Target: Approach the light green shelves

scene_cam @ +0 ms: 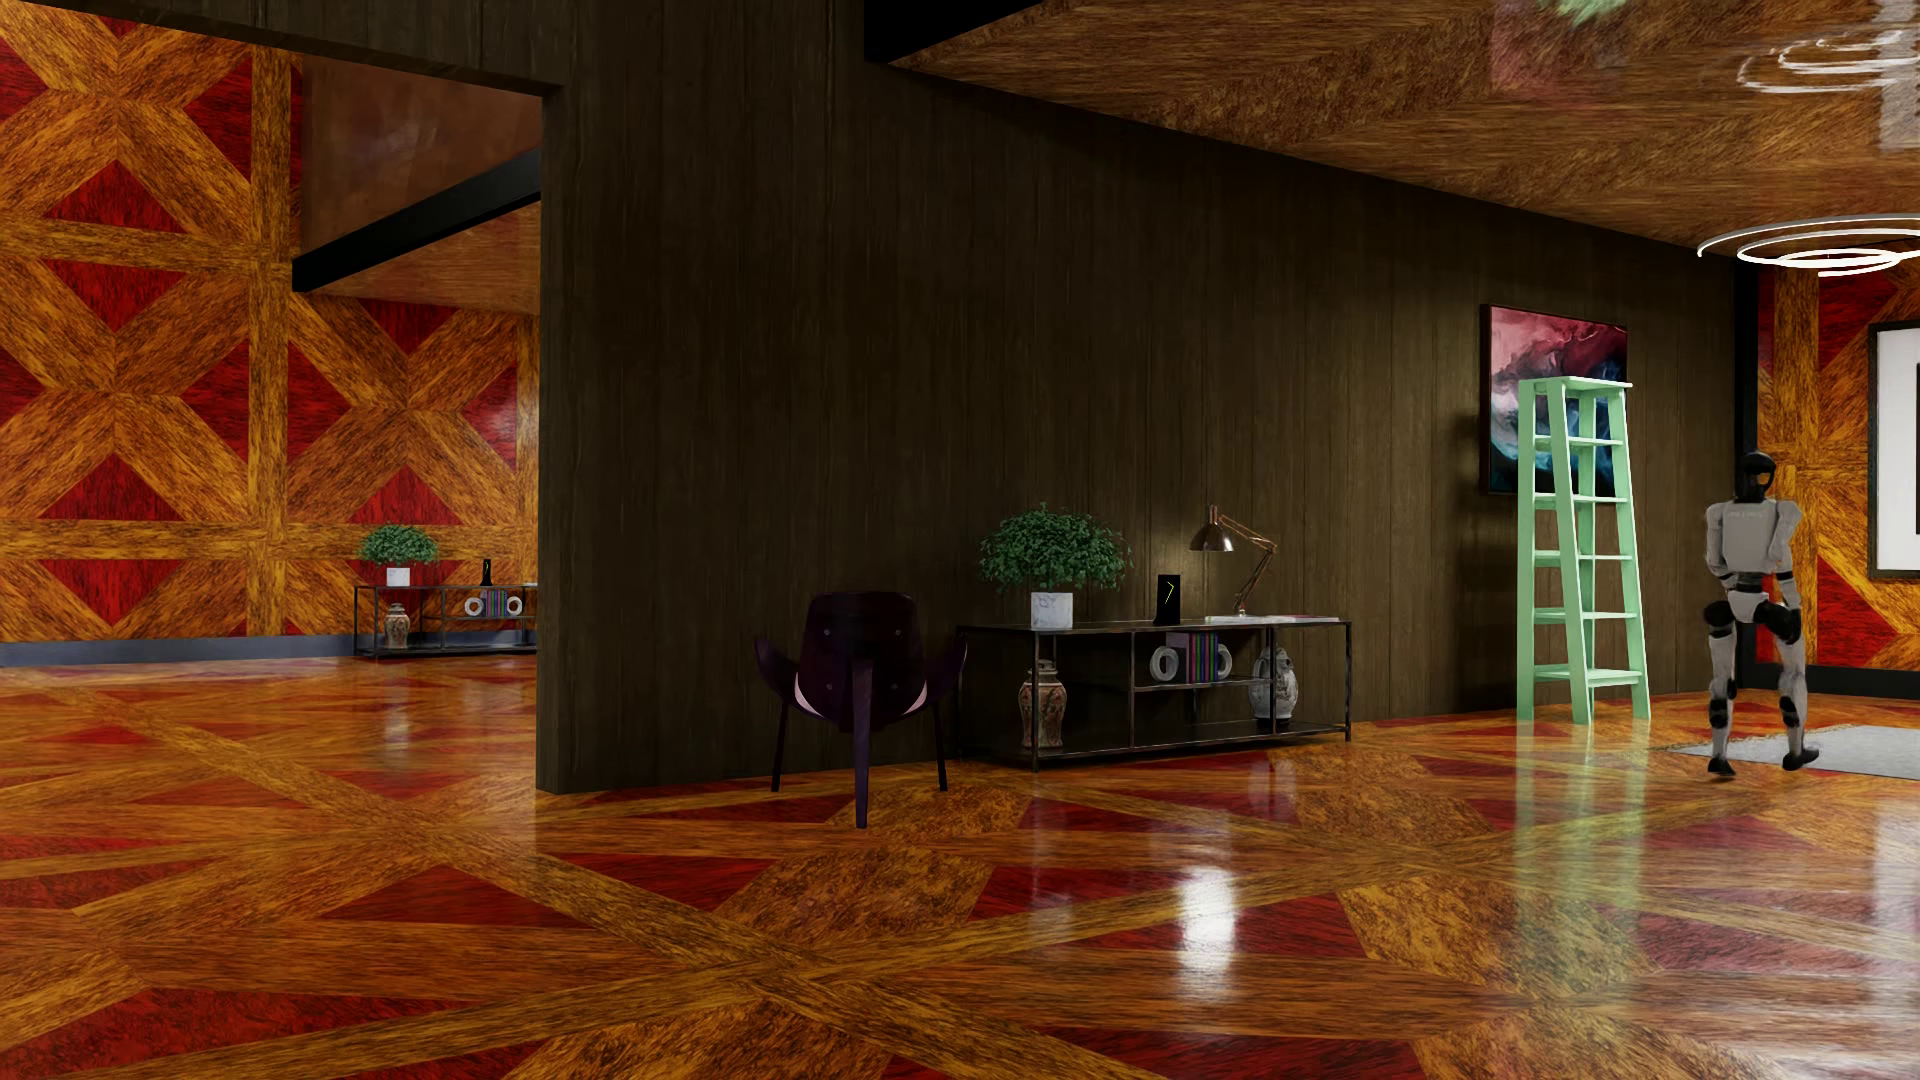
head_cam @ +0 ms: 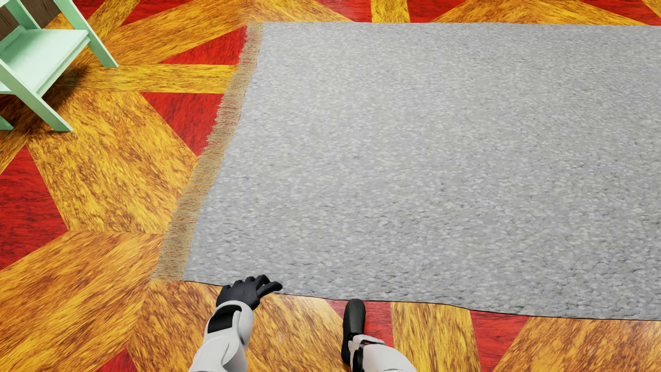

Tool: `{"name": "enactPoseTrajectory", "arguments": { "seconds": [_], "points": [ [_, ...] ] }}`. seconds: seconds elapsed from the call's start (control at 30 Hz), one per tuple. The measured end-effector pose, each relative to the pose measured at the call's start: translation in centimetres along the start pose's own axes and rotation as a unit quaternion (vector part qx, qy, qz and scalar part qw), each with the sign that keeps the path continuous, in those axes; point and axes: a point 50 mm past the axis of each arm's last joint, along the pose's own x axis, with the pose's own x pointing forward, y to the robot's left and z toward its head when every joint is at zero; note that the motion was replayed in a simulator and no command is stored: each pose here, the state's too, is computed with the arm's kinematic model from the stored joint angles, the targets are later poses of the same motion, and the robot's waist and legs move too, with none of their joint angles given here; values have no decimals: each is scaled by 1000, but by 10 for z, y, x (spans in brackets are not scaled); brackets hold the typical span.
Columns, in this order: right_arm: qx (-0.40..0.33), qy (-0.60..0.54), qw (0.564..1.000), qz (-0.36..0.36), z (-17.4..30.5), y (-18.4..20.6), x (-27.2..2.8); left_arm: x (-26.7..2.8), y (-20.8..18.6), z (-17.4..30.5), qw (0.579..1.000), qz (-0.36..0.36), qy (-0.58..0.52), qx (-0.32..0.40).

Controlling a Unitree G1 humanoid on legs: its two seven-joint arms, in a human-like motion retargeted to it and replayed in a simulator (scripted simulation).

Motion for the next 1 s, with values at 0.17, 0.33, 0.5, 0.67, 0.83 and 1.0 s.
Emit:
{"name": "enactPoseTrajectory", "arguments": {
  "seconds": [0.17, 0.33, 0.5, 0.67, 0.83, 1.0],
  "points": [
    [111, -31, 985, -126, 23, -31, -3, -31, -89, -62, 958, -215, 142, 123],
    [-83, -76, 981, -161, 103, -110, -2, -95, -145, -102, 937, -289, 194, 38],
    [-49, -300, 891, -336, 209, -190, -77, -137, -173, -109, 913, -296, 268, -84],
    [6, -404, 824, -396, 224, -209, -121, -128, -171, -99, 918, -320, 233, -30],
    [-88, -247, 917, -301, 176, -154, -50, -120, -164, -84, 926, -230, 274, -124],
    [-55, -37, 992, -105, 66, -76, 6, -69, -128, -60, 961, -133, 233, -62]
  ]
}}
